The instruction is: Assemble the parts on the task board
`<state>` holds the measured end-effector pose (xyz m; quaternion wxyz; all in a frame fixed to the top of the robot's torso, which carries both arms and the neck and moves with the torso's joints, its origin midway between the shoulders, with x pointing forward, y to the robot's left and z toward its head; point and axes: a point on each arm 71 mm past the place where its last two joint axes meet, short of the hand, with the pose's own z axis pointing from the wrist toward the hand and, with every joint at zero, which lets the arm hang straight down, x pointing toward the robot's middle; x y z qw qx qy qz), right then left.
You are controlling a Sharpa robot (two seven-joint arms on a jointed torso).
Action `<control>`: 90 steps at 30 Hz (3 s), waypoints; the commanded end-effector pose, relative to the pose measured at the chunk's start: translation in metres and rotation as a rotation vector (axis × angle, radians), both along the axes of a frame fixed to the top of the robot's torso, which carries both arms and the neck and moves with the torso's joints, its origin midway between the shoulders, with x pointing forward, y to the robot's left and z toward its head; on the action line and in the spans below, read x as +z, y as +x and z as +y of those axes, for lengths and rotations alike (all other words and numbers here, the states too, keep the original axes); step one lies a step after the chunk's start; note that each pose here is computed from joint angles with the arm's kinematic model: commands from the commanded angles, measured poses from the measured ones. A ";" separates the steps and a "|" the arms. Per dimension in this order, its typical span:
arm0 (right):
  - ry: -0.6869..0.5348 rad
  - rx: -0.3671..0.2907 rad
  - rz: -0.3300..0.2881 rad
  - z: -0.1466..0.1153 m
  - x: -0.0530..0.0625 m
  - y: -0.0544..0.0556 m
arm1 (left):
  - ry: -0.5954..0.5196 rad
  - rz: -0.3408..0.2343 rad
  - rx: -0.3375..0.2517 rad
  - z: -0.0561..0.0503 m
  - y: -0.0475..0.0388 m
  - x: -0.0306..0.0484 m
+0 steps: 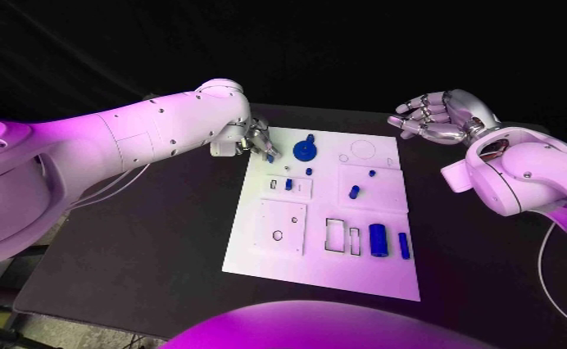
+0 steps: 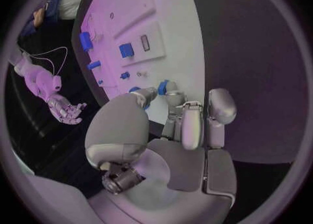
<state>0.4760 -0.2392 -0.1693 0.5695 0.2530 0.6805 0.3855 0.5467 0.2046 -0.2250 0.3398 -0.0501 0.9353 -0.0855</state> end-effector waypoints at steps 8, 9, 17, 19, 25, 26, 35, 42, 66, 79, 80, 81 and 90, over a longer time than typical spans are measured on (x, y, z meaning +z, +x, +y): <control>-0.005 0.012 0.010 0.001 -0.001 0.000 | -0.062 0.010 0.020 -0.003 -0.0022 0.0012; -0.005 0.012 0.010 0.001 -0.001 0.000 | -0.064 0.010 0.021 -0.003 -0.0023 0.0013; -0.006 0.012 0.011 0.001 -0.001 0.000 | -0.099 0.016 0.039 -0.001 -0.0044 0.0024; -0.006 0.011 0.011 0.000 -0.001 0.000 | -0.107 0.017 0.043 0.000 -0.0051 0.0027; -0.007 0.010 0.013 0.000 -0.001 0.000 | -0.136 0.022 0.051 0.005 -0.0117 0.0049; -0.007 0.010 0.013 0.000 -0.001 0.000 | -0.138 0.023 0.051 0.005 -0.0127 0.0052; -0.009 0.009 0.018 -0.001 -0.002 0.000 | -0.172 0.019 0.042 0.010 -0.0291 0.0073; -0.010 0.008 0.022 -0.002 -0.004 0.000 | -0.185 0.012 0.031 0.010 -0.0420 0.0036; -0.016 0.010 0.024 -0.002 -0.006 0.000 | -0.159 -0.038 -0.041 -0.002 -0.0700 -0.0094; -0.013 0.009 0.027 -0.002 -0.007 0.000 | -0.139 -0.069 -0.050 -0.003 -0.0725 -0.0123; -0.013 0.009 0.027 -0.002 -0.007 0.000 | -0.138 -0.070 -0.050 -0.003 -0.0727 -0.0124; -0.013 0.009 0.027 -0.003 -0.007 0.000 | -0.137 -0.071 -0.051 -0.003 -0.0728 -0.0125; -0.013 0.009 0.029 -0.003 -0.007 0.000 | -0.125 -0.059 -0.061 -0.002 -0.0741 -0.0137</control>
